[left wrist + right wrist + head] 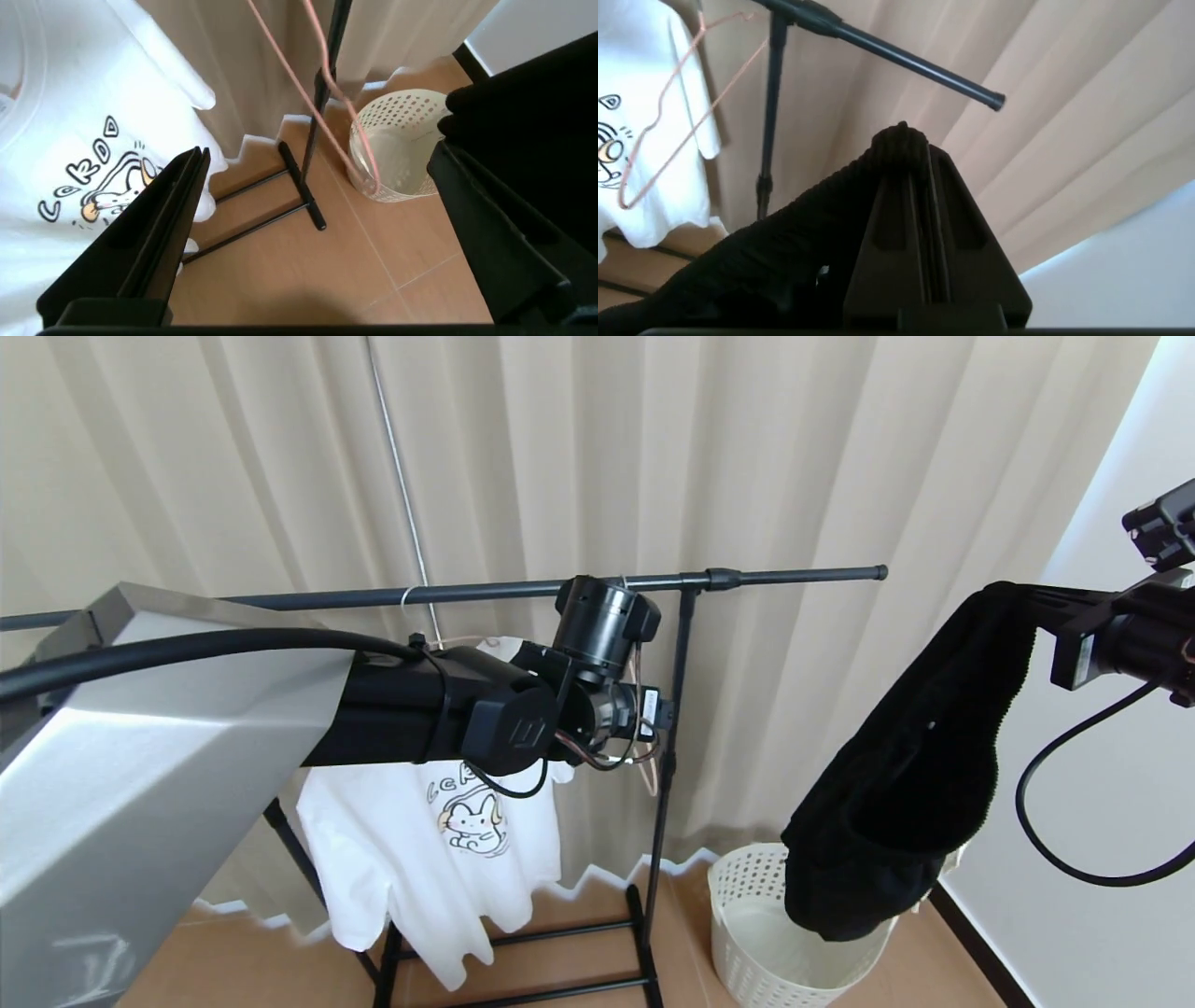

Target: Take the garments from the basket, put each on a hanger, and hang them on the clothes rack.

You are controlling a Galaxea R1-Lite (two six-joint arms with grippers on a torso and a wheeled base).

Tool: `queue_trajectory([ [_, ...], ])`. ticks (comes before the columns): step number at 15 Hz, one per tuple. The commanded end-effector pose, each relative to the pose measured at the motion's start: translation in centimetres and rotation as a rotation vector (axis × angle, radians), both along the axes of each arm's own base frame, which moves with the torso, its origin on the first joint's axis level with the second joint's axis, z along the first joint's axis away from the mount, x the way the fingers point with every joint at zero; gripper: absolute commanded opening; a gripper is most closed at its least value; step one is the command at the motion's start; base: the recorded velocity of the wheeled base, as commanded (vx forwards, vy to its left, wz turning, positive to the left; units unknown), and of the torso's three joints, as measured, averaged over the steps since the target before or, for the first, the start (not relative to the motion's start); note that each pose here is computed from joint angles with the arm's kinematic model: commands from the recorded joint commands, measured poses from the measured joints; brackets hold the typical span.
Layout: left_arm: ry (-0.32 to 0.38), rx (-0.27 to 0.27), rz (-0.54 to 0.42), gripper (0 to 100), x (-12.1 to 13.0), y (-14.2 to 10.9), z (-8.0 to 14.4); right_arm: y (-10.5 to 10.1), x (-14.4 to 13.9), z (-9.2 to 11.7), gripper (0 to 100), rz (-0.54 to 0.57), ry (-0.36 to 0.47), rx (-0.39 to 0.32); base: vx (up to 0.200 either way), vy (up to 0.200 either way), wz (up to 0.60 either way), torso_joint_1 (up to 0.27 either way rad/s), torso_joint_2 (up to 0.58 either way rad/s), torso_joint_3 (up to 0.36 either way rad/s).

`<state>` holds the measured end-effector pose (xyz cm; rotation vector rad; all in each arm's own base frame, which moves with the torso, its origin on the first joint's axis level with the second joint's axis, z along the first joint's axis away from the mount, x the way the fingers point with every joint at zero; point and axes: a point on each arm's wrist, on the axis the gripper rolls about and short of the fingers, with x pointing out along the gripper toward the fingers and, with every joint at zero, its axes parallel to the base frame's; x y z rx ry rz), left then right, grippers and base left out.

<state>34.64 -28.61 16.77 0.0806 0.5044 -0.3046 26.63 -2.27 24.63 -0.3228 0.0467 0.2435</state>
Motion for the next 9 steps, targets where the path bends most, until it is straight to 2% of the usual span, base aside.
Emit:
queue_trajectory([
  [1, 0.001, 0.001, 0.003, 100, 0.1, -0.1, -0.2, 0.0, 0.0, 0.0, 0, 0.001, -0.002, 0.000, 0.000, 0.000, 0.00, 0.000, 0.00, 0.000],
  [3, 0.005, 0.007, 0.007, 100, 0.2, -0.1, -0.4, 0.0, 0.0, 0.0, 0, 0.001, -0.002, 0.000, 0.000, 0.000, 0.00, 0.000, 0.00, 0.000],
  [5, 0.007, 0.005, 0.013, 100, 0.4, 0.0, -0.6, 0.0, 0.1, -0.1, 0, 0.001, 0.001, 0.000, 0.200, 0.000, 0.00, 0.000, 0.00, 0.007],
  [9, 0.010, 0.025, 0.058, 100, 1.5, 0.4, -1.6, 0.0, 0.1, 0.0, 0, 0.002, -0.004, -0.014, 0.000, 0.000, 0.00, 0.000, 0.00, 0.000],
])
